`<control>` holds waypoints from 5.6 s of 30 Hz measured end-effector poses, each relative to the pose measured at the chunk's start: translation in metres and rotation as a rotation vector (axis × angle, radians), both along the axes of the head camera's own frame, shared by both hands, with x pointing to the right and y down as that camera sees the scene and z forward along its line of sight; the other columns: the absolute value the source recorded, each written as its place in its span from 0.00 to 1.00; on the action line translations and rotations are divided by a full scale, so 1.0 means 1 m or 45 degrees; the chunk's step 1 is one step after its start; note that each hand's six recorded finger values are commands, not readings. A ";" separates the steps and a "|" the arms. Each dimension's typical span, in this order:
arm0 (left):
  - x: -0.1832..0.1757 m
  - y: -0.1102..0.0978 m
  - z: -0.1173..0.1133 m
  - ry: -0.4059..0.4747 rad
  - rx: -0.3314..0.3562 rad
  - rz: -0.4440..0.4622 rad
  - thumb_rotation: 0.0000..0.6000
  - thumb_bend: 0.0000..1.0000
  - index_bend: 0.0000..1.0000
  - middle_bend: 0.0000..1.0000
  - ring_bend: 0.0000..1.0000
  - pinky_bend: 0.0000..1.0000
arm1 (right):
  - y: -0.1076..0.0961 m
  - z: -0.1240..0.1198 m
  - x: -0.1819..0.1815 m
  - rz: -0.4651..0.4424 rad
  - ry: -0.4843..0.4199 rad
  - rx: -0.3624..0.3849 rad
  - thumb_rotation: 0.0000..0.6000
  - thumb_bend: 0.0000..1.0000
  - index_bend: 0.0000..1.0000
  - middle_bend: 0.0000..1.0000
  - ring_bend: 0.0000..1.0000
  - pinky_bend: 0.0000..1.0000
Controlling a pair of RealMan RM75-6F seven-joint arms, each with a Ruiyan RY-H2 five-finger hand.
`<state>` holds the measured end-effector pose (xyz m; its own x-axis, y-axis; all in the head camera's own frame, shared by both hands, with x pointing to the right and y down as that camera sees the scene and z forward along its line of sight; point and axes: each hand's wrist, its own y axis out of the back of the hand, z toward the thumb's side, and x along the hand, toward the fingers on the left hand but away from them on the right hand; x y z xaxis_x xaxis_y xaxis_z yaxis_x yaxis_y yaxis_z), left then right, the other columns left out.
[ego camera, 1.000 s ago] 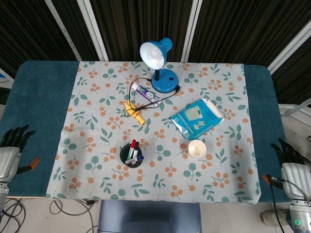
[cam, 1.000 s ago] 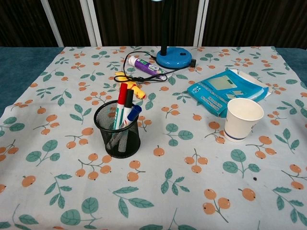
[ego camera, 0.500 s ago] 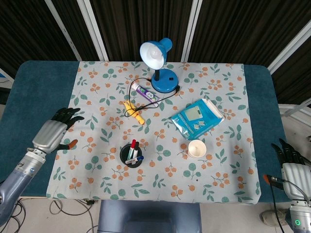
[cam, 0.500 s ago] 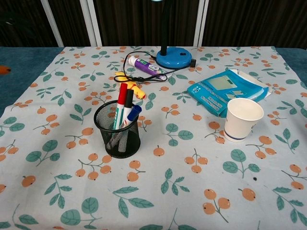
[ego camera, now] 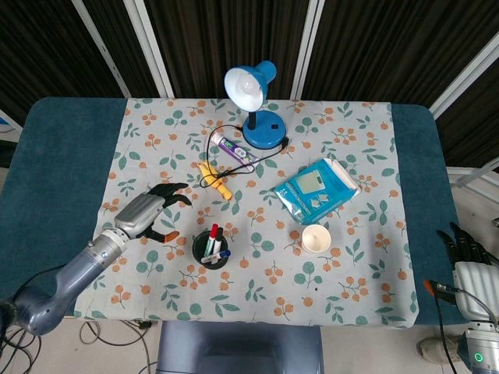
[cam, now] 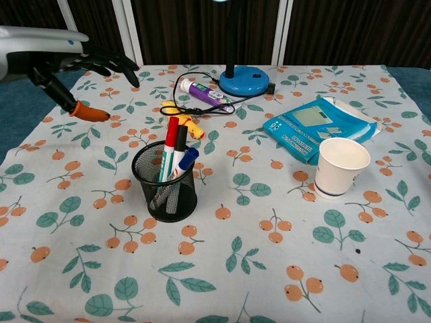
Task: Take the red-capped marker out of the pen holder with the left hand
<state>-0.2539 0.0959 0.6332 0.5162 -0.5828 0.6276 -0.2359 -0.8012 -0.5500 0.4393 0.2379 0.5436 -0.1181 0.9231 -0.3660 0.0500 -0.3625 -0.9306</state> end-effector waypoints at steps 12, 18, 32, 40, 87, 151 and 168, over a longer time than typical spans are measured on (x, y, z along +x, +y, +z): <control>0.033 0.001 0.022 -0.046 -0.080 0.024 1.00 0.24 0.32 0.03 0.00 0.00 | 0.000 0.000 0.001 0.004 -0.008 -0.002 1.00 0.16 0.15 0.05 0.10 0.18; 0.047 0.005 0.032 -0.077 -0.106 0.056 1.00 0.24 0.35 0.04 0.00 0.00 | 0.000 0.000 0.001 0.004 -0.009 -0.003 1.00 0.16 0.15 0.05 0.10 0.18; 0.065 0.009 0.036 -0.078 -0.089 0.090 1.00 0.27 0.41 0.05 0.00 0.00 | 0.000 0.000 0.001 0.007 -0.013 -0.005 1.00 0.16 0.15 0.05 0.10 0.18; 0.073 0.009 0.036 -0.080 -0.092 0.102 1.00 0.29 0.42 0.05 0.00 0.00 | 0.000 0.000 0.001 0.008 -0.013 -0.005 1.00 0.16 0.15 0.05 0.10 0.18; 0.072 0.002 -0.005 0.004 -0.045 0.076 1.00 0.42 0.55 0.09 0.00 0.00 | 0.000 -0.001 0.001 0.011 -0.013 -0.004 1.00 0.16 0.15 0.05 0.10 0.18; -0.010 0.023 0.038 -0.062 -0.302 -0.062 1.00 0.19 0.10 0.03 0.00 0.00 | 0.000 0.000 0.001 0.018 -0.011 -0.003 1.00 0.16 0.15 0.05 0.10 0.18; -0.038 -0.010 -0.031 -0.174 0.315 -0.116 1.00 0.24 0.09 0.04 0.00 0.00 | 0.000 0.000 0.001 0.019 -0.010 -0.005 1.00 0.16 0.15 0.05 0.10 0.18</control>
<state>-0.2919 0.0860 0.6022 0.3749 -0.7670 0.5208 -0.2111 -0.6176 -0.7576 0.4406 0.2378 0.5435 -0.1287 0.9199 -0.3704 0.0625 -0.3653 -0.9288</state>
